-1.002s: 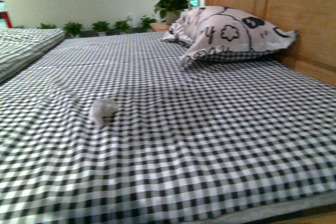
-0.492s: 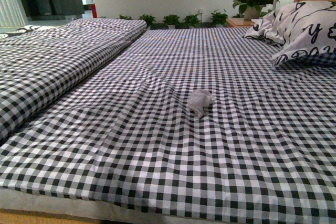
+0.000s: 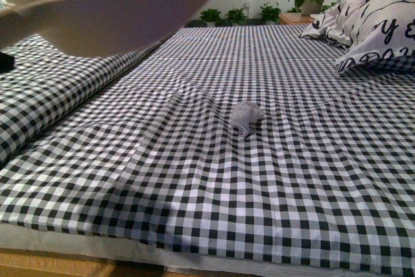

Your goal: Clean up trash

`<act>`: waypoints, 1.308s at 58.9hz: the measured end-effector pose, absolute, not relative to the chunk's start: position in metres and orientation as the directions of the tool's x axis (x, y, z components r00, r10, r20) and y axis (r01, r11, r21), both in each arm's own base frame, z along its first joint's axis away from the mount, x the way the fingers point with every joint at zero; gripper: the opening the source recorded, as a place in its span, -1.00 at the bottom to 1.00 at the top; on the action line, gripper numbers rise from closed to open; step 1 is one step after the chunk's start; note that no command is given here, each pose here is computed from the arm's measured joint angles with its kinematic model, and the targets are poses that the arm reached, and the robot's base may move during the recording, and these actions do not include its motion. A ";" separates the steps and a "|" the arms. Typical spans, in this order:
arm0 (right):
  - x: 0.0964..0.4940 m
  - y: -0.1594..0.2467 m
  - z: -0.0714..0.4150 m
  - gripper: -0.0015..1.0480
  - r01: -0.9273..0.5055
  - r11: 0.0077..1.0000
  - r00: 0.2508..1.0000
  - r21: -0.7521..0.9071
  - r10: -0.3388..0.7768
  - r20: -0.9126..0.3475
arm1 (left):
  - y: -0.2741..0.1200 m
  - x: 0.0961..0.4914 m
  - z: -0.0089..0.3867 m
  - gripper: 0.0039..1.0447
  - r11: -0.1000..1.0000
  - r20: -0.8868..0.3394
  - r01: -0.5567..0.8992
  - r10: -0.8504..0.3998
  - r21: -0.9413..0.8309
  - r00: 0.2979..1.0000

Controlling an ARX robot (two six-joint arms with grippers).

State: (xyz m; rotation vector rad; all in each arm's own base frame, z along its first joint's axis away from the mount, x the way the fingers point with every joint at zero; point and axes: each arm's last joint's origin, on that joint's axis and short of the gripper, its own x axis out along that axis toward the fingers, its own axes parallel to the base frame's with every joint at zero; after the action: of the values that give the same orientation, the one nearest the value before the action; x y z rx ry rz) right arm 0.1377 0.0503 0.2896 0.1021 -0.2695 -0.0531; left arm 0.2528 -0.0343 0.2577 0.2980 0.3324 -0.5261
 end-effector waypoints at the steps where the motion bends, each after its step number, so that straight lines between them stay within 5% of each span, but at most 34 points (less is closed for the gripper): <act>1: 0.138 0.050 0.290 -0.60 0.039 0.993 0.963 0.108 -0.067 0.263 | -0.033 0.257 0.254 -0.49 0.813 -0.401 0.547 -0.441 0.199 0.803; 32: 0.138 0.050 0.290 -0.60 0.040 0.993 0.963 0.108 -0.067 0.263 | -0.035 0.289 0.188 -0.49 0.651 -0.588 0.730 -0.513 0.208 0.625; 77: 0.138 0.050 0.290 -0.60 0.040 0.993 0.963 0.108 -0.067 0.263 | -0.036 0.305 0.165 -0.49 0.578 -0.653 0.797 -0.539 0.172 0.532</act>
State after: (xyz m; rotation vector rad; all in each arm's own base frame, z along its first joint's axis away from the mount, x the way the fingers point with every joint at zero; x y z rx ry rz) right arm 0.1378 0.0503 0.2896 0.1020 -0.2691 -0.0543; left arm 0.3053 -0.0359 0.1654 0.4908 0.5863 -0.8360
